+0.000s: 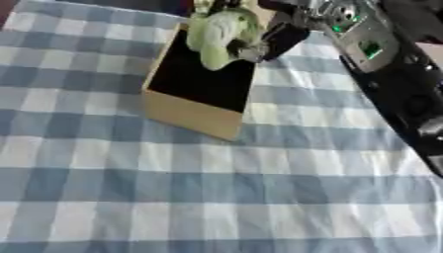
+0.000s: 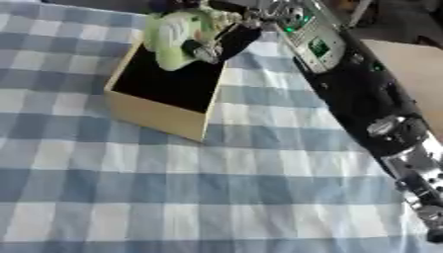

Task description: Pick up objects on the table and place them in the box.

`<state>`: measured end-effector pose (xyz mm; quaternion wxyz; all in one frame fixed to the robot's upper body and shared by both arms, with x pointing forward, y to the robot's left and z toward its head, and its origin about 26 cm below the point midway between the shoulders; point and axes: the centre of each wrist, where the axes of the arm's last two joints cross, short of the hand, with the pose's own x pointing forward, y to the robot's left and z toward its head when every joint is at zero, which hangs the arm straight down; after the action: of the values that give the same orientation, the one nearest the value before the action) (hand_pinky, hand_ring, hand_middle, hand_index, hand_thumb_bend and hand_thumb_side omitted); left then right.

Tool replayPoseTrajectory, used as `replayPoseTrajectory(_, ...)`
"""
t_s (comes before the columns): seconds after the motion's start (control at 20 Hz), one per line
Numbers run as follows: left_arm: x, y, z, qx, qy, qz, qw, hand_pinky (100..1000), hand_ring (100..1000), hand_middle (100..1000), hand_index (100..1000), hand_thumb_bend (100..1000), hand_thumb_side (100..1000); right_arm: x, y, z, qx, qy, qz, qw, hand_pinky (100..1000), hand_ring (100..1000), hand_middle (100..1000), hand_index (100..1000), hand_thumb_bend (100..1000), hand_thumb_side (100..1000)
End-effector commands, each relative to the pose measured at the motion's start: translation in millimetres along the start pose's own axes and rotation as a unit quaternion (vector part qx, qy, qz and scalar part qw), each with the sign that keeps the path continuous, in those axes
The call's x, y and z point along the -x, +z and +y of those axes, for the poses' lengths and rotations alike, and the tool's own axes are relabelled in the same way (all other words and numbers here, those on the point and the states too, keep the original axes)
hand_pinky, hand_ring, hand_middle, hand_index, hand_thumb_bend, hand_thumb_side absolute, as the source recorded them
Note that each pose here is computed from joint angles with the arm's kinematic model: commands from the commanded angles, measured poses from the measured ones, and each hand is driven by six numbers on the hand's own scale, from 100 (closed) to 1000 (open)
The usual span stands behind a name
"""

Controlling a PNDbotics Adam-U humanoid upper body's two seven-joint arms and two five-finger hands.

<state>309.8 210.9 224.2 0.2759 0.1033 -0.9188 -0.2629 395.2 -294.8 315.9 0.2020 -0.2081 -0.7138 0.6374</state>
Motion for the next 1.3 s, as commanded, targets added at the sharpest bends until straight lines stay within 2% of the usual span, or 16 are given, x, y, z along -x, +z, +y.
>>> replayPoseTrajectory(0.05,-5.9,-4.9,2.0,0.001,0.000,-0.016,1.000,369,650,753,646,100,779,4.8,1.6,-5.9,-0.004,0.015,0.013,1.000,596,494,401,643,100,154)
replayPoseTrajectory(0.3,-6.3,-5.5,1.5,0.003,0.002,-0.017,1.000,369,650,754,646,100,781,14.9,1.7,1.5,0.000,0.013,0.030,0.999,586,494,410,651,100,172)
replayPoseTrajectory(0.55,-6.5,-5.7,0.9,0.005,0.003,-0.017,1.000,368,651,755,646,100,782,16.4,0.5,3.4,0.007,0.027,0.027,0.999,637,534,462,692,100,161)
replayPoseTrajectory(0.7,-6.4,-5.3,0.7,0.006,0.003,-0.016,1.000,369,652,756,646,100,782,16.1,0.5,3.7,0.007,0.038,0.024,0.999,689,617,561,767,100,262)
replayPoseTrajectory(0.75,-6.3,-5.2,0.6,0.007,0.004,-0.016,1.000,369,652,756,646,100,782,15.2,0.2,3.5,0.006,0.041,0.019,0.999,726,688,635,825,100,303)
replayPoseTrajectory(0.85,-6.2,-4.9,0.5,0.007,0.004,-0.015,1.000,369,652,757,646,100,781,12.9,0.0,1.7,0.000,0.051,0.010,0.999,785,778,748,886,100,373)
replayPoseTrajectory(0.9,-6.1,-4.8,0.4,0.008,0.004,-0.015,1.000,369,652,757,646,100,781,11.7,0.0,0.3,-0.005,0.058,0.007,0.998,814,805,773,906,100,434)
replayPoseTrajectory(1.2,-5.9,-4.2,-0.3,0.012,0.004,-0.013,1.000,369,653,758,646,100,779,6.6,-0.7,-3.5,-0.037,0.088,-0.001,0.995,862,835,808,928,100,582)
replayPoseTrajectory(1.3,-5.8,-4.0,-0.4,0.013,0.004,-0.012,1.000,369,654,758,646,100,779,5.0,-0.9,-4.5,-0.043,0.095,-0.005,0.995,870,840,812,930,100,590)
